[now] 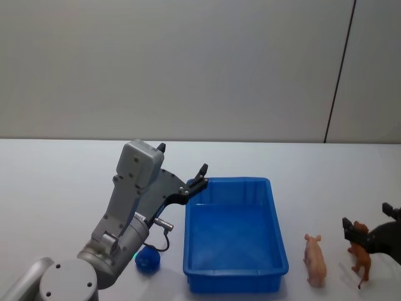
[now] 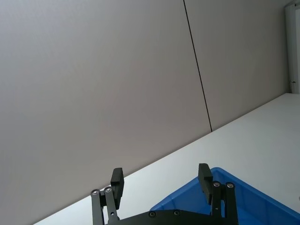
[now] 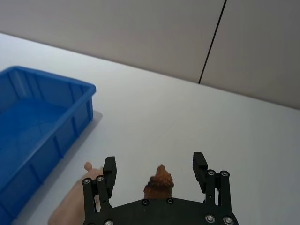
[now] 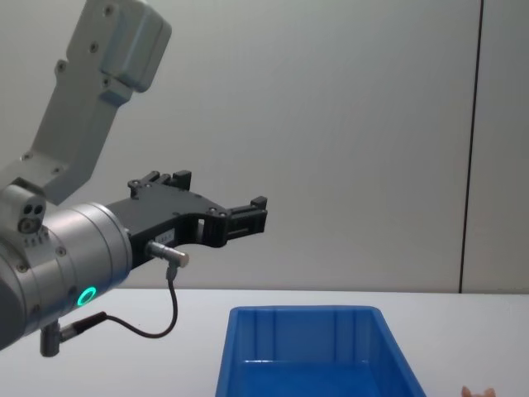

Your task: Pick up the two dolls from the table and place them into the box.

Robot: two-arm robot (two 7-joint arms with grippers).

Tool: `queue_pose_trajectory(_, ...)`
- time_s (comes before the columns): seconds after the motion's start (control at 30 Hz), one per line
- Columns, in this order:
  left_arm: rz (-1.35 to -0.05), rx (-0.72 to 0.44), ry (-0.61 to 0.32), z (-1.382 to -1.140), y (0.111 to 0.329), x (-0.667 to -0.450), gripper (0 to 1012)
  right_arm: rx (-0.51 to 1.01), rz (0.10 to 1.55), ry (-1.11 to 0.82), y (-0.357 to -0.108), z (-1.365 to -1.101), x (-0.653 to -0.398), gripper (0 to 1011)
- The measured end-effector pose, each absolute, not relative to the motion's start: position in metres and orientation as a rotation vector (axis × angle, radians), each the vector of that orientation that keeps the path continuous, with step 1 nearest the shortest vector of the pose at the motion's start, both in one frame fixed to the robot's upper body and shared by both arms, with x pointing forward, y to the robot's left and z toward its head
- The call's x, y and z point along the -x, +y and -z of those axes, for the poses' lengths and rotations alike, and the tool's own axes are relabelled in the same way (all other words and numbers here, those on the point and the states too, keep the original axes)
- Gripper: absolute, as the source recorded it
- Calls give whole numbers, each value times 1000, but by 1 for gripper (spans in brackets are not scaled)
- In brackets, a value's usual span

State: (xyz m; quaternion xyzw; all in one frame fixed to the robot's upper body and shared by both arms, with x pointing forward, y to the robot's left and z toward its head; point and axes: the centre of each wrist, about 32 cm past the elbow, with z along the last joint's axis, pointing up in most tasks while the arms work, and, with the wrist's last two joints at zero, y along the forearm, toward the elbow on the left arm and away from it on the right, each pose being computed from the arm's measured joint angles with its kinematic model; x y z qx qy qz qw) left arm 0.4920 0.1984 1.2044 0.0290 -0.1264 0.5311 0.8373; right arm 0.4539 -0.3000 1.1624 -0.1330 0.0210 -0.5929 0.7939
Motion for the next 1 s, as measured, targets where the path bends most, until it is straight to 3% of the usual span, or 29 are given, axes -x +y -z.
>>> queue_pose_trajectory(0.83, -1124, -61, -268, -1204, 198, -492, 1001, 430, 1281, 276, -304, -1149, -467, 1001)
queue_pose_trajectory(1.0, -1124, -61, -268, -1204, 198, -492, 1001, 445, 1276, 317, -305, -1147, -470, 901)
